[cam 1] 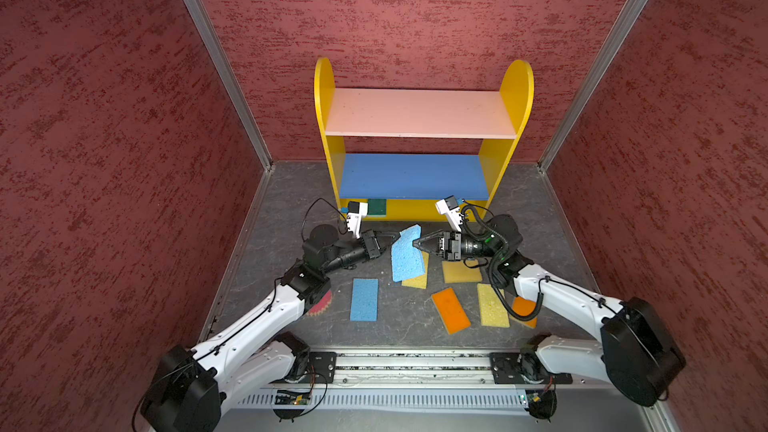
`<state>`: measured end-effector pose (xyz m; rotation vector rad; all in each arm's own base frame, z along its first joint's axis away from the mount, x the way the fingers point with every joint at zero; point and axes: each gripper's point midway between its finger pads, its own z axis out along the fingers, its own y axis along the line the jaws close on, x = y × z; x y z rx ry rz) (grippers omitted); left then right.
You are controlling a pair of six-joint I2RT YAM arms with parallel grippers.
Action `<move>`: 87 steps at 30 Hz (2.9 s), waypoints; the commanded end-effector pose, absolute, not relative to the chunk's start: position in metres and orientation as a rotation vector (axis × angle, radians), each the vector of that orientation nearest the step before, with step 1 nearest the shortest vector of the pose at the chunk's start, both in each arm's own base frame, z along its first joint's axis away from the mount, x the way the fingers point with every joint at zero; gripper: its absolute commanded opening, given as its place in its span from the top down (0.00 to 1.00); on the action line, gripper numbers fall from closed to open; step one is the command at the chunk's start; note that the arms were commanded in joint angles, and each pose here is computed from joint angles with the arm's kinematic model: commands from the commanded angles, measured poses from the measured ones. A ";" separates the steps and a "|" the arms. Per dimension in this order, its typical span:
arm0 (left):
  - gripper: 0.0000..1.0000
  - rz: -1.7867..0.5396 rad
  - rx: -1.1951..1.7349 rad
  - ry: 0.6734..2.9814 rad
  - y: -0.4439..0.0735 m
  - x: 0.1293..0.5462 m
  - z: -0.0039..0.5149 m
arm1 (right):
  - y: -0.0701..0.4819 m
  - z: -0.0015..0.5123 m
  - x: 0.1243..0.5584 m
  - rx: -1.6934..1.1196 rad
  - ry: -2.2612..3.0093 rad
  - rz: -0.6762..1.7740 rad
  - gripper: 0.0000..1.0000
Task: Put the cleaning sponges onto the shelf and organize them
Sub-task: 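Raise the blue sponge with the right gripper while the left gripper moves toward it, then carry the blue sponge to the shelf front with the right gripper while the left withdraws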
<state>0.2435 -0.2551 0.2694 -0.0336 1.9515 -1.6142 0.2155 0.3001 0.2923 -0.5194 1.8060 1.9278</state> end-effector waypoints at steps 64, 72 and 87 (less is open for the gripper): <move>0.04 -1.085 -0.365 1.923 -0.134 0.247 0.266 | 0.293 0.169 0.311 -0.172 2.282 1.174 1.00; 0.02 -1.062 -0.366 1.956 -0.122 0.231 0.262 | 0.287 0.112 0.366 -0.068 2.379 0.873 1.00; 0.00 -1.060 -0.364 1.972 -0.118 0.230 0.256 | 0.268 0.051 0.440 0.027 2.384 0.447 1.00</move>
